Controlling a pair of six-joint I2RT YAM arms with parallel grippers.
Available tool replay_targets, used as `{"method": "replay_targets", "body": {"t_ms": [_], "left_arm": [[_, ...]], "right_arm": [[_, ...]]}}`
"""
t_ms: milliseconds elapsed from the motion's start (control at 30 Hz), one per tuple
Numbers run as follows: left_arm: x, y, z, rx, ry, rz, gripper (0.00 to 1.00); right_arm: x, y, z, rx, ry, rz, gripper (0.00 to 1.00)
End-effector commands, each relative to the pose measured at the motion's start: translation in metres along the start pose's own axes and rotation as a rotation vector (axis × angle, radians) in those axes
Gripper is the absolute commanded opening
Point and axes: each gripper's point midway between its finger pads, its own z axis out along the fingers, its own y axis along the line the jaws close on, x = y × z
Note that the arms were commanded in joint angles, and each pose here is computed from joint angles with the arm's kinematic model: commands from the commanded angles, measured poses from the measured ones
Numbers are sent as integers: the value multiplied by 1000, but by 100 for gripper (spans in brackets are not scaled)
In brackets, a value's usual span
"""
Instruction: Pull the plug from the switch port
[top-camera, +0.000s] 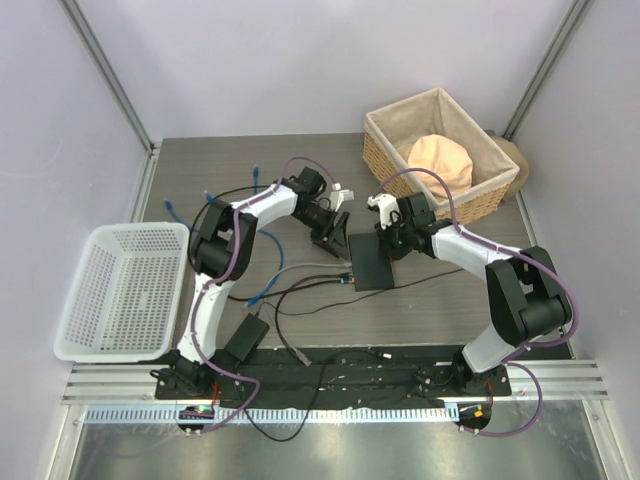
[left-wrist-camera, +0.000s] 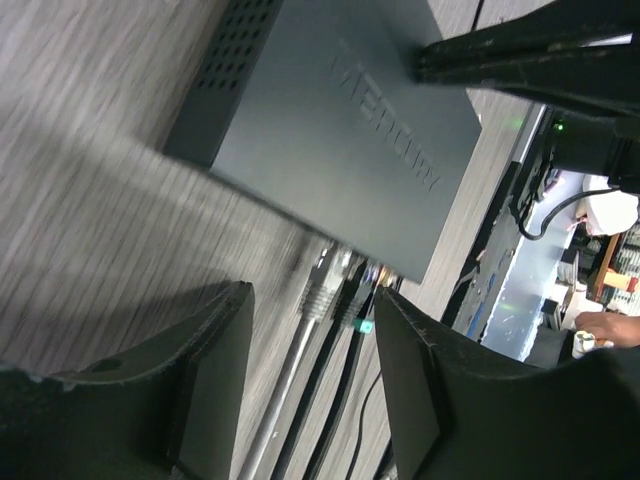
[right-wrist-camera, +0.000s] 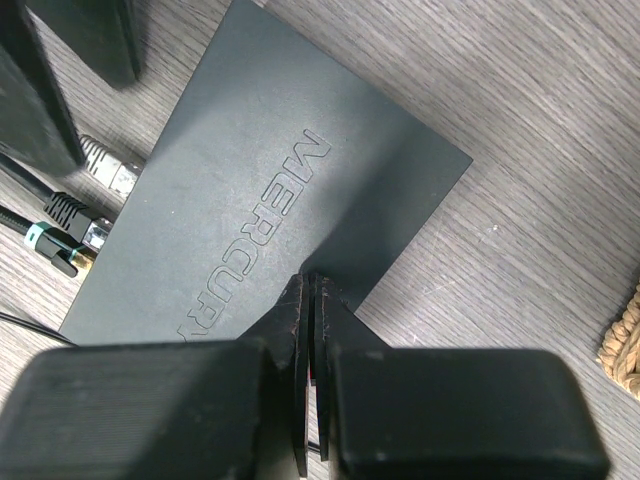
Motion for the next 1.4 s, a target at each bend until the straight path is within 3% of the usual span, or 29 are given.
{"method": "replay_targets", "body": {"t_ms": [0, 567, 1067, 1367], "left_arm": [[-8, -7, 16, 22, -5, 23, 55], [12, -7, 32, 54, 47, 23, 42], [18, -6, 29, 129, 85, 136, 41], [21, 3, 28, 93, 97, 159, 26]], "right_arm": [[35, 1, -4, 12, 108, 23, 1], [33, 1, -1, 5, 114, 32, 1], [34, 1, -3, 7, 113, 32, 1], [33, 1, -2, 9, 110, 34, 1]]}}
